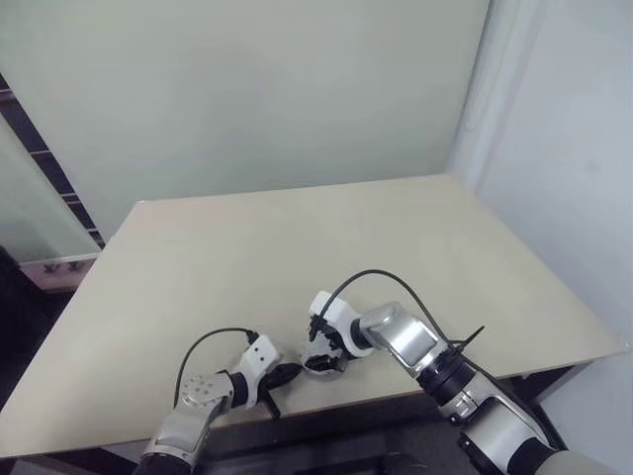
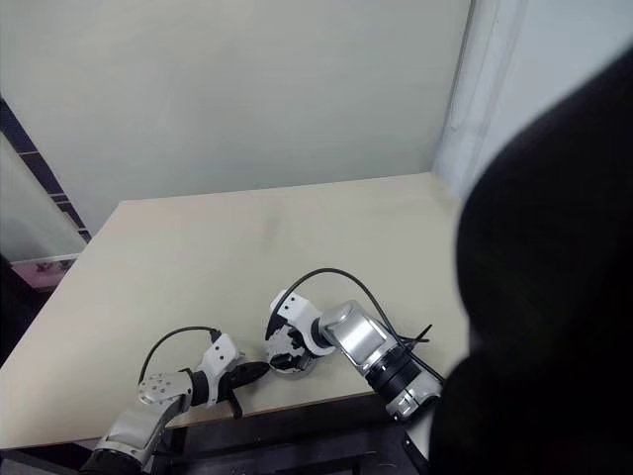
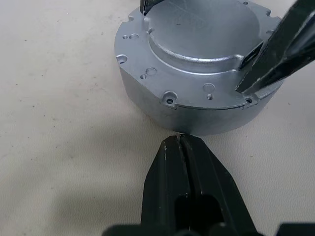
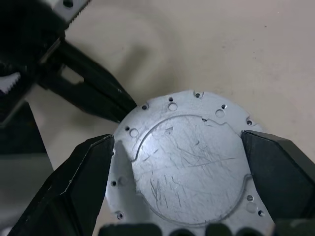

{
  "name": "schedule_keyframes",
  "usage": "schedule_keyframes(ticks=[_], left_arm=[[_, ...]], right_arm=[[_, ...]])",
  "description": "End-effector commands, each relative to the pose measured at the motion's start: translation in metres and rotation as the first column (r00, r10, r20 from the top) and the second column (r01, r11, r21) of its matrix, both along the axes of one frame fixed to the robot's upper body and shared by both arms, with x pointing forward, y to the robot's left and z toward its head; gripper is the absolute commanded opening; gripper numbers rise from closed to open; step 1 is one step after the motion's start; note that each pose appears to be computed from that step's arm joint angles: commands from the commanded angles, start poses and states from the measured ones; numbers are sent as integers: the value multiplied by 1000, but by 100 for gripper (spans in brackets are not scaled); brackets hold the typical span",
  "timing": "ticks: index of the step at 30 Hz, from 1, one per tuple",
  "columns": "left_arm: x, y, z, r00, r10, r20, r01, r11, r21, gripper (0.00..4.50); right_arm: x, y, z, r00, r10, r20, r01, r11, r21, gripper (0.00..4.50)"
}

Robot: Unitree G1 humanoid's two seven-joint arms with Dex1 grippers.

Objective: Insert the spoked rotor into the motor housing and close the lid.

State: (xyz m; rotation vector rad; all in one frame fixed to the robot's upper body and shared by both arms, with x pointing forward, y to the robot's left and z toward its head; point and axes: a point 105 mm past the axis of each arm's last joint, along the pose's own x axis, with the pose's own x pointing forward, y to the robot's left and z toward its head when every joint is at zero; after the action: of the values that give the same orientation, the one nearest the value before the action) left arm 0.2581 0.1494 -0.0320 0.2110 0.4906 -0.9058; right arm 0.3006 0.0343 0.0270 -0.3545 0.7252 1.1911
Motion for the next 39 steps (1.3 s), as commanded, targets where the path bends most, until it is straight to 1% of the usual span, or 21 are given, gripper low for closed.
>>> schedule_keyframes(ticks=[1, 6, 8, 9, 13, 16, 22, 26, 28, 32, 35, 39], left_arm=[[2, -14, 7, 998, -51, 26, 51, 999, -13, 0], [2, -15, 7, 998, -58, 23, 59, 998, -14, 0], [2, -15, 7, 998, -61, 23, 61, 998, -14, 0], [2, -15, 7, 998, -62, 23, 62, 998, -14, 0], [2, -16, 7, 998, -65, 24, 65, 998, -14, 0], [2, -17, 7, 997, -68, 23, 68, 998, -16, 0], [2, -18, 7, 997, -75, 22, 75, 997, -16, 0], [1, -18, 8, 997, -80, 23, 80, 997, -15, 0], [1, -18, 8, 996, -81, 23, 82, 997, -14, 0], [1, -17, 8, 996, -82, 22, 83, 997, -11, 0], [1, -16, 8, 996, -82, 22, 82, 997, -8, 0], [2, -16, 9, 996, -81, 23, 81, 997, -6, 0]], right_arm=[[8, 6, 28, 999, -46, 1, 45, 991, 125, 448], [26, -10, 40, 987, -158, -40, 163, 971, 177, 448], [33, -19, 42, 974, -216, -75, 226, 955, 189, 448], [35, -23, 41, 962, -249, -115, 268, 944, 195, 448], [43, -44, 33, 887, -369, -276, 425, 886, 183, 448], [42, -56, 21, 818, -416, -397, 506, 849, 154, 448], [26, -64, -1, 689, -398, -606, 572, 812, 117, 448], [23, -68, -12, 599, -410, -688, 636, 766, 97, 448], [20, -68, -15, 560, -398, -727, 654, 751, 92, 448], [15, -60, -11, 482, -320, -816, 687, 715, 125, 448], [11, -56, -12, 437, -288, -852, 704, 699, 125, 448], [3, -48, -15, 418, -260, -870, 692, 712, 120, 448]])
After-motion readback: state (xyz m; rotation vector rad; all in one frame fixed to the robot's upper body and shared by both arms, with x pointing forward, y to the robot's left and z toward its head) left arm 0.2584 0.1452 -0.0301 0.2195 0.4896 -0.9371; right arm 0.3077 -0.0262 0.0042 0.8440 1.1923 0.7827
